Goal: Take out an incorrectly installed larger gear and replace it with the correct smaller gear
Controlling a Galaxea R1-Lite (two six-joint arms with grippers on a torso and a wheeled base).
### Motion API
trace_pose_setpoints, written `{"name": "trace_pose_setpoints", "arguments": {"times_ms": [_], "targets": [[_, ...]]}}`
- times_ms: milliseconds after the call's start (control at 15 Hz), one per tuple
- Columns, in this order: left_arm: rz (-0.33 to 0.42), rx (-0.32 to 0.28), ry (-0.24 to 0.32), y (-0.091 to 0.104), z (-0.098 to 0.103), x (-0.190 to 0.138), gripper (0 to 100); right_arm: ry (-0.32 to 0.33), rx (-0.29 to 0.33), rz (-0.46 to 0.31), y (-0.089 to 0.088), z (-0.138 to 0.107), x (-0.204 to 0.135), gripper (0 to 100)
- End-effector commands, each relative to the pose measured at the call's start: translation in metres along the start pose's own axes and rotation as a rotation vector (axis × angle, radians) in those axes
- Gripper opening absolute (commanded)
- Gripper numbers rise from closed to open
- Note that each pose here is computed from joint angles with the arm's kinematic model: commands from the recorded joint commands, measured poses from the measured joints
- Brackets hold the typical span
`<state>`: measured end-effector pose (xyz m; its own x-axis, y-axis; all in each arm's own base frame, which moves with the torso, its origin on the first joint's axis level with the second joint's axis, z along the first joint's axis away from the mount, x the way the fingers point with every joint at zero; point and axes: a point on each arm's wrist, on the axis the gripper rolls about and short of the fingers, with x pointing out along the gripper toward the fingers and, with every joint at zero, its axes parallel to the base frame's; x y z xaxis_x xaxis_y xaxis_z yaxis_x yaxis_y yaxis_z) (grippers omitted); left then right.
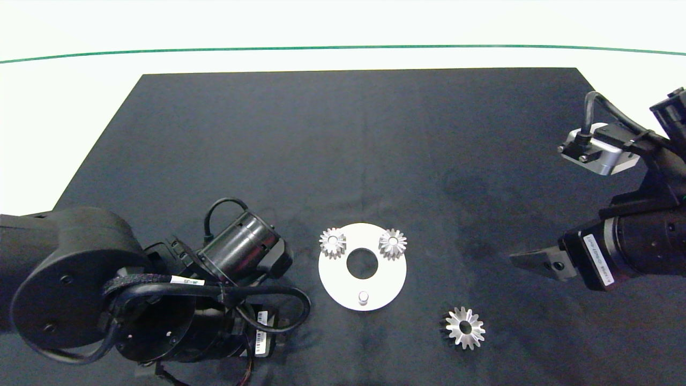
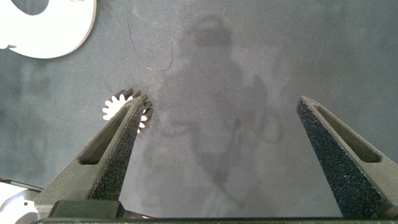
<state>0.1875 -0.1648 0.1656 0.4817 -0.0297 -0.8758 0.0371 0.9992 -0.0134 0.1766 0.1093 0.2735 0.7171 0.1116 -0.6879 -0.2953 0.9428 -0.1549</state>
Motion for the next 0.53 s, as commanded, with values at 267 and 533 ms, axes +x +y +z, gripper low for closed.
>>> {"name": "trace_pose_setpoints", "arguments": {"times_ms": [267,533], "targets": [[-0.003,-0.016,-0.018,0.0016,0.0007,0.0024,86,0.007,-0.002,-0.002,0.0004,-0.0002,0.0012,100],[-0.002,-0.015,-0.018,0.0019,0.0001,0.0041,77,0.007,-0.002,0.001,0.0005,-0.0002,0.0012,100]]}}
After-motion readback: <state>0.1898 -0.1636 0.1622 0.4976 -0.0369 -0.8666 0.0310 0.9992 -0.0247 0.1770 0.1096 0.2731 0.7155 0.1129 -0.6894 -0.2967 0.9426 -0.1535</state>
